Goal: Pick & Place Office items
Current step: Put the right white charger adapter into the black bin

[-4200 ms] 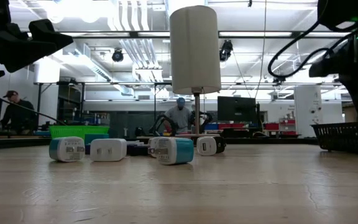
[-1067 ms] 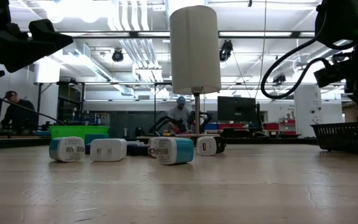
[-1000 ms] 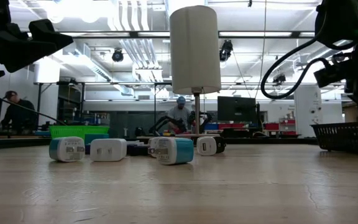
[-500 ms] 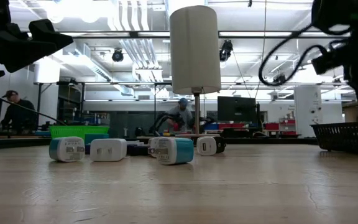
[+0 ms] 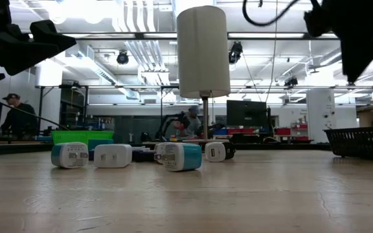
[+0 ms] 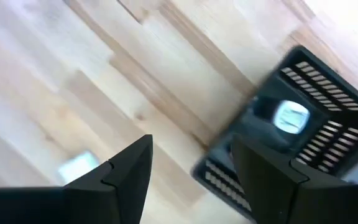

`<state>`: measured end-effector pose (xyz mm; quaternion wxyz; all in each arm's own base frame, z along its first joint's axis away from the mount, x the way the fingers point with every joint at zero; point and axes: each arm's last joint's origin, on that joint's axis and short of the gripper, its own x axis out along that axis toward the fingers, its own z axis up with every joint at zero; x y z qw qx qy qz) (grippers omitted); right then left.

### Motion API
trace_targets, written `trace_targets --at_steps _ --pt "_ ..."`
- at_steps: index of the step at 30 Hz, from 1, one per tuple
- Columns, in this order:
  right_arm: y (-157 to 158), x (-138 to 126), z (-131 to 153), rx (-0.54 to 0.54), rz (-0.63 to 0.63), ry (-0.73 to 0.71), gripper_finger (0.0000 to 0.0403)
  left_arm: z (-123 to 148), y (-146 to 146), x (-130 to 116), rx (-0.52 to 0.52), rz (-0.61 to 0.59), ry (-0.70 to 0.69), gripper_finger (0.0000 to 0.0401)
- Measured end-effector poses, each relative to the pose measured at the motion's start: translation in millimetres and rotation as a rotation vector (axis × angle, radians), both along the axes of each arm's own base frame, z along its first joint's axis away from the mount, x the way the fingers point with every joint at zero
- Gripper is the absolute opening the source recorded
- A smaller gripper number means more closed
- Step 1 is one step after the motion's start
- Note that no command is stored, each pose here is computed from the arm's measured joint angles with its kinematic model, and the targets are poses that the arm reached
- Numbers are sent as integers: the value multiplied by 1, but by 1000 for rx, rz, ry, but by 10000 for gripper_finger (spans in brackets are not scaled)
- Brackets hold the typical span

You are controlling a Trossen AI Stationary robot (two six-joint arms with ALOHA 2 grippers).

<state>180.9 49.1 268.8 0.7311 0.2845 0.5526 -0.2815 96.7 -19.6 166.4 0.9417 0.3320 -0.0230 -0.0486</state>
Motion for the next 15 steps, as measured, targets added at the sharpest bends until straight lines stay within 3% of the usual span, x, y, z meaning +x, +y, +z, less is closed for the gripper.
trace_targets --at_steps 7,15 --pt "6 20 -3 4 55 -57 217 0 0 0 0 0 0 257" --pt "27 50 -13 -27 165 17 217 0 0 0 0 0 0 257"
